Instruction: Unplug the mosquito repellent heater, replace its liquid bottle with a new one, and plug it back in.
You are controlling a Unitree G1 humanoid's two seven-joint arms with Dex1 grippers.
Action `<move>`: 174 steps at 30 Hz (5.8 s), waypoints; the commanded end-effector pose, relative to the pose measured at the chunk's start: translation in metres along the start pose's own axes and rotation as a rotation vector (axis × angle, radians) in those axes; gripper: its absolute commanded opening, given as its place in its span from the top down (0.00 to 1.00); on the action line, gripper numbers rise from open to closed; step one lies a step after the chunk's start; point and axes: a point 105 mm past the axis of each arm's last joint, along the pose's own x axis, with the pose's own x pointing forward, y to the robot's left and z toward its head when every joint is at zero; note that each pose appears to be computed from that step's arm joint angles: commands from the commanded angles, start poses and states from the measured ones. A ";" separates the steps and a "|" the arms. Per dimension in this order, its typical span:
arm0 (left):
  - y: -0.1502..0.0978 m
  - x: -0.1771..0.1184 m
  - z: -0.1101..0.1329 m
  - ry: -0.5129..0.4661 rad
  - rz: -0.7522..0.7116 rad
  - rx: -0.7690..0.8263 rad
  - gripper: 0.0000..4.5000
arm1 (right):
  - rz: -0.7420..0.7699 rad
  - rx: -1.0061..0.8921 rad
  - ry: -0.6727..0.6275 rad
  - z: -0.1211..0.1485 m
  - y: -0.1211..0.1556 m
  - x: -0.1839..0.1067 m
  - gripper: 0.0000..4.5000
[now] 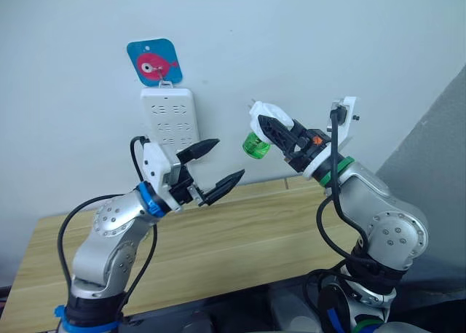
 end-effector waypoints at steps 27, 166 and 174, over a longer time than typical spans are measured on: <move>-0.001 0.033 0.033 -0.205 0.034 0.105 0.00 | 0.096 0.322 -0.081 0.019 0.030 0.002 0.35; -0.016 -0.033 -0.013 0.364 -0.487 -0.307 0.05 | 0.482 0.240 0.760 -0.049 0.009 -0.069 0.32; -0.015 -0.048 -0.018 0.164 -0.433 0.189 0.05 | 0.388 0.346 0.716 -0.044 -0.003 -0.066 0.32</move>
